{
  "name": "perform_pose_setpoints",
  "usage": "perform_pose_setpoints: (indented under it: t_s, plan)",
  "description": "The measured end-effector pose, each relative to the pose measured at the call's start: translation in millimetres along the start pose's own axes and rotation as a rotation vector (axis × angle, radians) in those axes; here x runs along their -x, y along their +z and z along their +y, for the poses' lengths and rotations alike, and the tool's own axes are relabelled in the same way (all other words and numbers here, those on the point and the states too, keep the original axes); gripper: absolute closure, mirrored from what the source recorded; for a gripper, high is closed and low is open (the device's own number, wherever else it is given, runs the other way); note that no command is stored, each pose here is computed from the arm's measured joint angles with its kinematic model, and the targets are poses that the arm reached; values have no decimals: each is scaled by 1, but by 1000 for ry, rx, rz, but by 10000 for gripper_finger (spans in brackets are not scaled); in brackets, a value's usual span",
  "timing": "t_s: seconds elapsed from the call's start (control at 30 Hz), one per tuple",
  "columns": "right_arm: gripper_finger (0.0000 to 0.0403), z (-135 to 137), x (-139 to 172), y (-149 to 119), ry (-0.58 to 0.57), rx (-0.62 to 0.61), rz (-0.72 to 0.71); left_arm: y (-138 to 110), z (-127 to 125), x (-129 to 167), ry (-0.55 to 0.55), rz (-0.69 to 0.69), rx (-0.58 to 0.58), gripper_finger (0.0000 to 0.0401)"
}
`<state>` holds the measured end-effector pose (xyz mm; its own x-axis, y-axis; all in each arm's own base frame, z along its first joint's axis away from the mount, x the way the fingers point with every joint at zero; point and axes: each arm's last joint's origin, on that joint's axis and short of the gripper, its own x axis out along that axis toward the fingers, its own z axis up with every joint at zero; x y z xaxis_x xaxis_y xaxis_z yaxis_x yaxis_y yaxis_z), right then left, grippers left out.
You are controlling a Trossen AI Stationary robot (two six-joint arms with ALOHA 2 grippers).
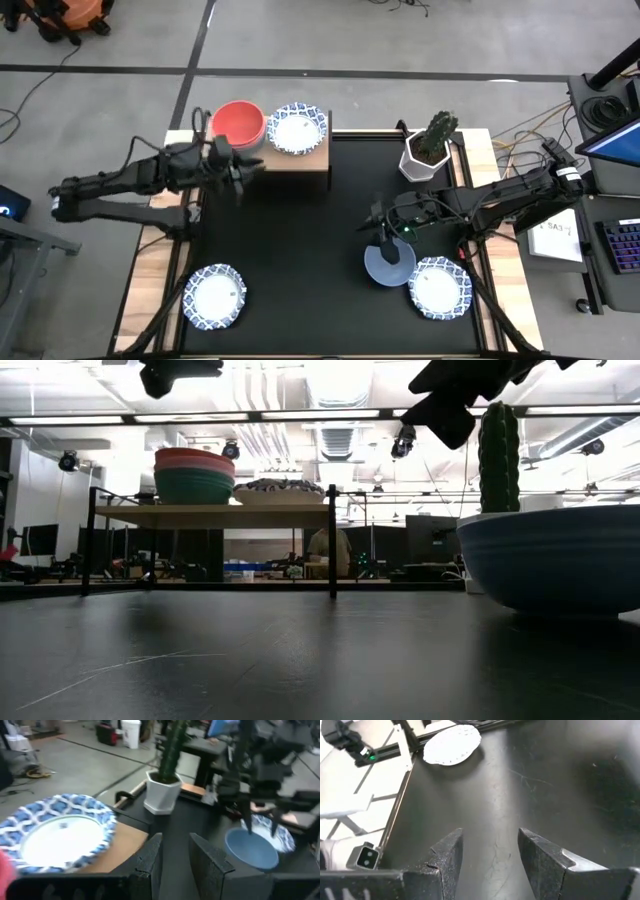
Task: Place and stack bowls onto a shelf
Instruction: Stack the orange bowl on top of the pink bowl on the shelf
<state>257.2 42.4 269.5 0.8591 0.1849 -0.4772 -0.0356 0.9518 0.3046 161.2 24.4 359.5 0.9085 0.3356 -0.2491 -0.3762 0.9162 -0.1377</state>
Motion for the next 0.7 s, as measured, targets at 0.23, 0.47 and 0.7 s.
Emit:
perform_pose_setpoints:
  t_s: [0.23,0.47,0.7]
  plan:
    - [225,8,0,-3,8,-29,4,-10,-25,-10,-38,51,-44,325]
    - [225,8,0,-6,2,-50,32,-21,-41,-28,-68,122,-47,325]
    - [225,0,10,10,-74,-83,98,-26,-54,-50,-71,169,-76,325]
